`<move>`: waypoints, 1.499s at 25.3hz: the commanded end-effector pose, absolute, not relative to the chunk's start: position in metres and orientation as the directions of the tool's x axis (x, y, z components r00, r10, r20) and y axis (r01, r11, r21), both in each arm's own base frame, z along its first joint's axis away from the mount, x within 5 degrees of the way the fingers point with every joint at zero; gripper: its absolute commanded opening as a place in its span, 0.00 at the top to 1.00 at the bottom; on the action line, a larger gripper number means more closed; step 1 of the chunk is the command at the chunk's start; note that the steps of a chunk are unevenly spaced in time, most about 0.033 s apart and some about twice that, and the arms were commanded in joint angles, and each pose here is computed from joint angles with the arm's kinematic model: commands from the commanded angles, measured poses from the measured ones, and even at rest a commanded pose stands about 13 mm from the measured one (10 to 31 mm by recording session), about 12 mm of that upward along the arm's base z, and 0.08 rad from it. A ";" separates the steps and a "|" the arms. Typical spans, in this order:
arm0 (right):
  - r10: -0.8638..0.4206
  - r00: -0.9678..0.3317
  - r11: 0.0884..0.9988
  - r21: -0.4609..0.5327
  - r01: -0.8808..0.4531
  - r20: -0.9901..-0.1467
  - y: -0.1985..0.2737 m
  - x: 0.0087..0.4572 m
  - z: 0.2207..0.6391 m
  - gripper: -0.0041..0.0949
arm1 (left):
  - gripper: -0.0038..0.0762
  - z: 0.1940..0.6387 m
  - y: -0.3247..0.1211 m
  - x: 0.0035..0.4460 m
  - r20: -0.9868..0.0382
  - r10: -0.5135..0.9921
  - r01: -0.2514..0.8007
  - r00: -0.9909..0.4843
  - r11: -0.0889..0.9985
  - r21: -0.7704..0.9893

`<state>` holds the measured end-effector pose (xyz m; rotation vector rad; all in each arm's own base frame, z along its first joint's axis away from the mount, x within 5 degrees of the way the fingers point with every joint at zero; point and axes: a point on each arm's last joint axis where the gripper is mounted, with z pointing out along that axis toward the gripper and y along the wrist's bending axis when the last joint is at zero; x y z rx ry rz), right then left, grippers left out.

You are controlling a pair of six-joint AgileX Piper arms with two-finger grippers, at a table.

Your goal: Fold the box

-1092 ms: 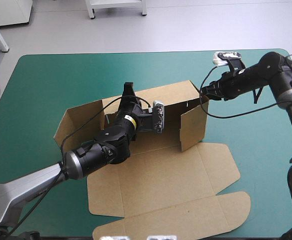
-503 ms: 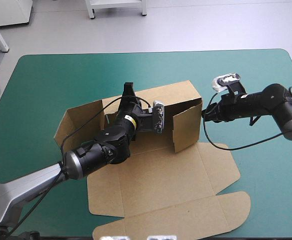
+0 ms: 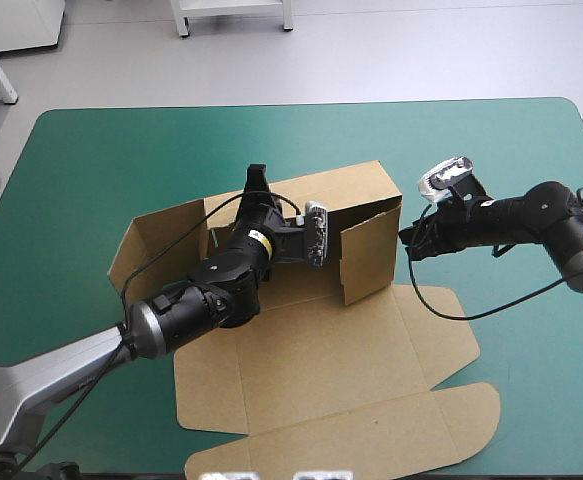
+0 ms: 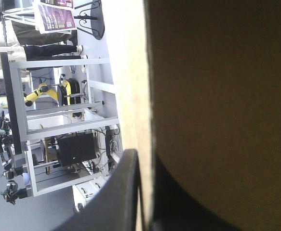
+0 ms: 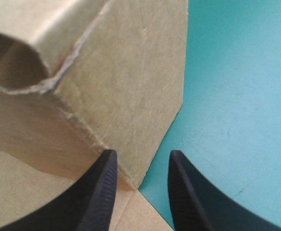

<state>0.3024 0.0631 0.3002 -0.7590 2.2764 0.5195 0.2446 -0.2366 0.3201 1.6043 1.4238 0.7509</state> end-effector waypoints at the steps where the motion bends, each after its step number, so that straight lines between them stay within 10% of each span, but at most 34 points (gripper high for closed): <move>1: -0.356 -0.552 0.725 0.149 -0.672 -0.754 0.065 0.292 0.324 0.62 | 0.96 0.332 -0.235 0.240 -0.127 0.977 0.461 0.174 0.033 0.887; 14: -0.341 -0.455 0.702 0.100 -0.706 -0.822 0.069 0.295 0.332 0.43 | 0.96 0.331 -0.240 0.243 -0.091 0.972 0.426 0.217 -0.010 0.905; 38: -0.344 -0.417 0.688 0.077 -0.722 -0.841 0.099 0.305 0.324 0.43 | 0.96 0.335 -0.242 0.244 -0.121 0.965 0.398 0.232 0.019 0.917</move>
